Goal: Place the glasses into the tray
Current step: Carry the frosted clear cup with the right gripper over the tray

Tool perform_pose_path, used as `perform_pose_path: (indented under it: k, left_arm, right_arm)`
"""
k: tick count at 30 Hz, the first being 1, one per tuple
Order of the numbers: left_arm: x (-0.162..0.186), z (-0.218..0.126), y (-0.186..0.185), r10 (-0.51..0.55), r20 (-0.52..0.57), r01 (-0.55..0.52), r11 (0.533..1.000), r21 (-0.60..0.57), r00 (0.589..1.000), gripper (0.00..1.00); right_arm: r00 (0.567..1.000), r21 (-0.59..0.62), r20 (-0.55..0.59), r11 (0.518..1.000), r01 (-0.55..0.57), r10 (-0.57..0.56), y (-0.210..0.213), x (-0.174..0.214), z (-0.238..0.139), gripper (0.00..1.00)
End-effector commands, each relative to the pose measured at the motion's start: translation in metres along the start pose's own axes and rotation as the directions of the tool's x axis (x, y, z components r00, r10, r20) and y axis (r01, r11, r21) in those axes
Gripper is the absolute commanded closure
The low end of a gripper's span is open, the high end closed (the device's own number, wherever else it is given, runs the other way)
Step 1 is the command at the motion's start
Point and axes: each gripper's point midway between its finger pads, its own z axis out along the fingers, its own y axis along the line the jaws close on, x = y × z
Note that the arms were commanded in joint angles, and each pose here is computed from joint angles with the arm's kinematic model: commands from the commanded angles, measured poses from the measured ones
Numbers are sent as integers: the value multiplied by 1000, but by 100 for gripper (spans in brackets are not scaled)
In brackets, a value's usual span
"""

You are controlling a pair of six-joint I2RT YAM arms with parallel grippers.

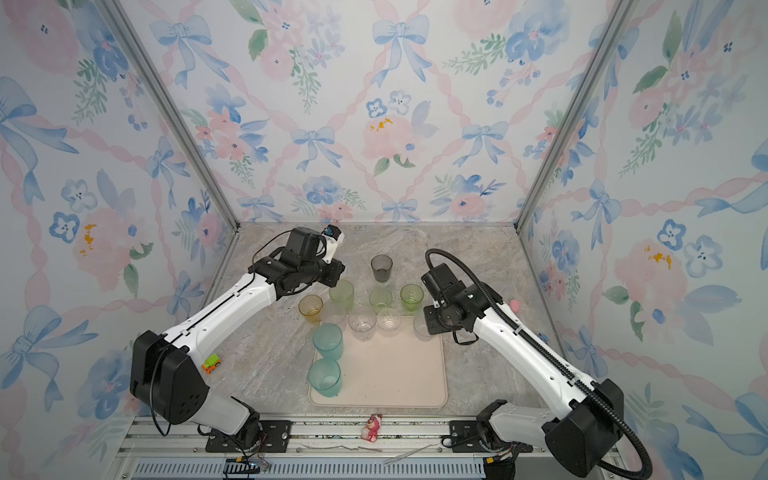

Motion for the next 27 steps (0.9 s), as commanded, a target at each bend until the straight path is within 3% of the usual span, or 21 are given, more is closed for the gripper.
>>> perform_pose_path:
  k: [1,12,27]
  left_arm:
    - [-1,-8,2,-19,21,19,1000,0,1000,81]
    - [8,-12,5,-23,13,23,1000,-10,1000,80]
    - [8,-12,11,-23,13,23,1000,-20,1000,80]
  right_arm:
    - [999,-20,-23,1000,-23,22,12,-1,20,100]
    - [997,-25,-72,999,-30,28,15,-11,67,100]
    - [995,-15,-91,999,-52,51,9,-18,90,100]
